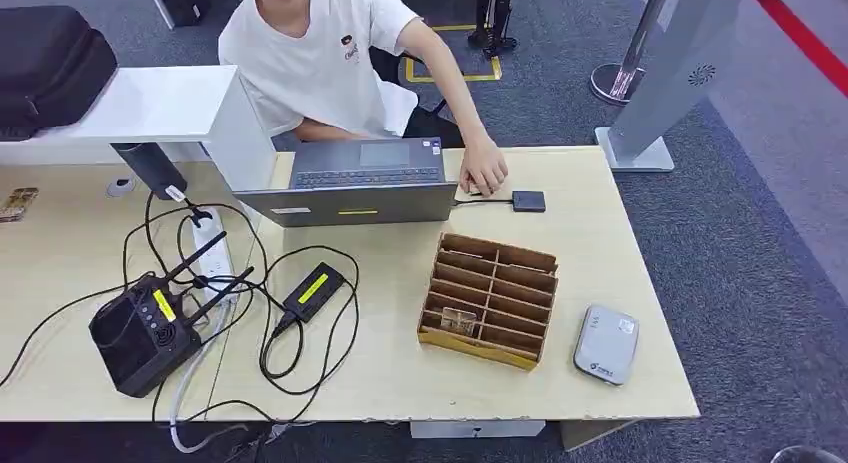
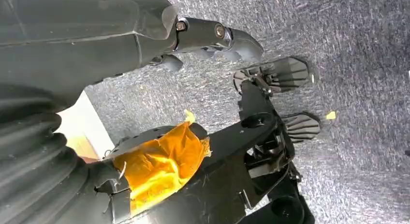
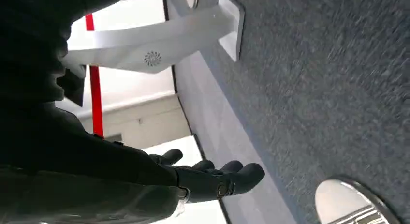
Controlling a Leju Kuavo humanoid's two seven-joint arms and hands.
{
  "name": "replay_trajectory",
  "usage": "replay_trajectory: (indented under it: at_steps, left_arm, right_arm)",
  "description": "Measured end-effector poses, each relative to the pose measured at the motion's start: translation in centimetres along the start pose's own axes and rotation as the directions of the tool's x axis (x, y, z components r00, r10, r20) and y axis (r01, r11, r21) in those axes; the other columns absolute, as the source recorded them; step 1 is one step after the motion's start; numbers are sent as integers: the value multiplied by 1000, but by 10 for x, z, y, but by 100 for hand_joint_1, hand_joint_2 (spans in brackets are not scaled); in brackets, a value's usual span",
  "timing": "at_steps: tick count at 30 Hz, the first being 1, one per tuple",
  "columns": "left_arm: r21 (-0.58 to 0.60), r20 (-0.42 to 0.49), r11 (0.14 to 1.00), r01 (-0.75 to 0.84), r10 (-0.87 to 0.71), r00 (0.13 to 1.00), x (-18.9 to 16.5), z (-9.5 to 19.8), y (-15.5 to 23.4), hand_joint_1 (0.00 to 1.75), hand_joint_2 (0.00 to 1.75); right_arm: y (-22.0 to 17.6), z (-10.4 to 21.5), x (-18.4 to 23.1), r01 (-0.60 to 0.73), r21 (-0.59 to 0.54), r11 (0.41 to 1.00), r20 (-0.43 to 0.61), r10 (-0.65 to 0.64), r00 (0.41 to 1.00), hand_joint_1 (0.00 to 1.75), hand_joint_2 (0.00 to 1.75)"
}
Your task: Pass the card to the sensor for recognition and then transmit it.
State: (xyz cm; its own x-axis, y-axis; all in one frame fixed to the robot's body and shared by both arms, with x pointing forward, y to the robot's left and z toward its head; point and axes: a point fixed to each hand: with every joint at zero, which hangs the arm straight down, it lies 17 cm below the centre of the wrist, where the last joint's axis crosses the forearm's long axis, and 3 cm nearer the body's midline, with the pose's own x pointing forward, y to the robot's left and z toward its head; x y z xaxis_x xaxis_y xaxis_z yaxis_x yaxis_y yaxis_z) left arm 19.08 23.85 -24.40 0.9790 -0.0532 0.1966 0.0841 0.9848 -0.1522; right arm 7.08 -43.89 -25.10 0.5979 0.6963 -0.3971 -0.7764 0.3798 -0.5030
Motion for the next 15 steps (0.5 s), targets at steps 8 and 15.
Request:
replay_trajectory:
  at_steps: [8,15]
  left_arm:
    - [10,-7,1000,1,-1,1000,1,0,2,0,175]
    - [22,-18,1000,-2,2,1000,0,0,4,0,175]
  right_arm:
    - [15,12,19,-12,37,999,30,11,999,0,175]
    - [35,28,39,-42,94,995,62,37,997,0,175]
